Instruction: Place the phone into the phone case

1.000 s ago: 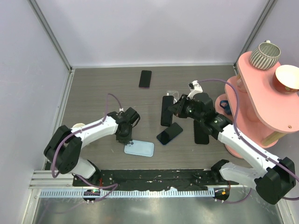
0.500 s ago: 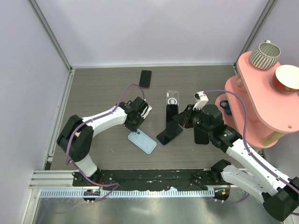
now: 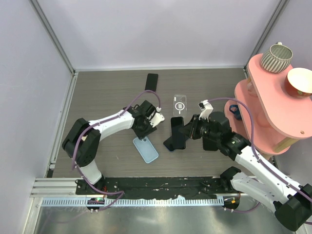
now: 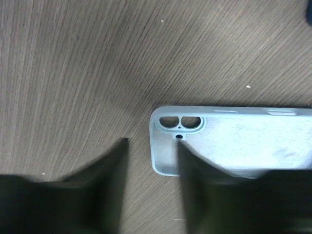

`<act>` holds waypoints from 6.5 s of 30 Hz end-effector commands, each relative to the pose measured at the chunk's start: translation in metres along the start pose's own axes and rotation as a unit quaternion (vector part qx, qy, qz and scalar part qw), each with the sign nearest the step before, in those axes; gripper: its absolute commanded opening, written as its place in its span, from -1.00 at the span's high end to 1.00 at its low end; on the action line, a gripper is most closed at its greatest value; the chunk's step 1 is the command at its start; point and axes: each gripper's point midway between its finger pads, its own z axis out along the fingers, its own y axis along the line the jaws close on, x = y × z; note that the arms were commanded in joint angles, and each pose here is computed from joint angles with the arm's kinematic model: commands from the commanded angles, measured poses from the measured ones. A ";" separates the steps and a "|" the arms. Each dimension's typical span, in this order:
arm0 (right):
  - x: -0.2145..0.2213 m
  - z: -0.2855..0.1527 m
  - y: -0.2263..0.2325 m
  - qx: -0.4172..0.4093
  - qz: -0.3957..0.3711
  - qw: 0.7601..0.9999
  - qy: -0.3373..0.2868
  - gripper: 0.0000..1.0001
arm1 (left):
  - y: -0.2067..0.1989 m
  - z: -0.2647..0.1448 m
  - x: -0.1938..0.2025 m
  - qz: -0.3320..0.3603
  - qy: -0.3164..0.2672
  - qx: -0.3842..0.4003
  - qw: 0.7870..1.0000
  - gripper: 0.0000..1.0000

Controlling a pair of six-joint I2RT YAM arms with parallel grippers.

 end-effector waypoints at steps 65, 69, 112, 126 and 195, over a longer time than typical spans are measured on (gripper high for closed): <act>0.115 0.173 0.053 -0.134 0.015 0.951 0.277 0.90 | -0.019 -0.066 0.032 -0.582 -0.172 0.044 0.793 -0.09; 0.116 0.173 0.049 -0.124 0.021 0.956 0.266 0.90 | -0.024 -0.055 0.042 -0.604 -0.158 0.042 0.780 0.08; 0.143 0.181 0.036 -0.078 0.164 0.965 0.189 0.76 | -0.079 0.011 0.059 -0.655 -0.117 0.130 0.735 1.00; 0.090 0.158 0.053 -0.040 0.075 0.983 0.161 0.01 | -0.059 -0.022 0.057 -0.656 -0.150 0.083 0.735 1.00; 0.186 0.131 -0.016 -0.013 0.006 0.963 0.267 0.55 | -0.050 -0.009 0.027 -0.624 -0.156 0.121 0.756 0.01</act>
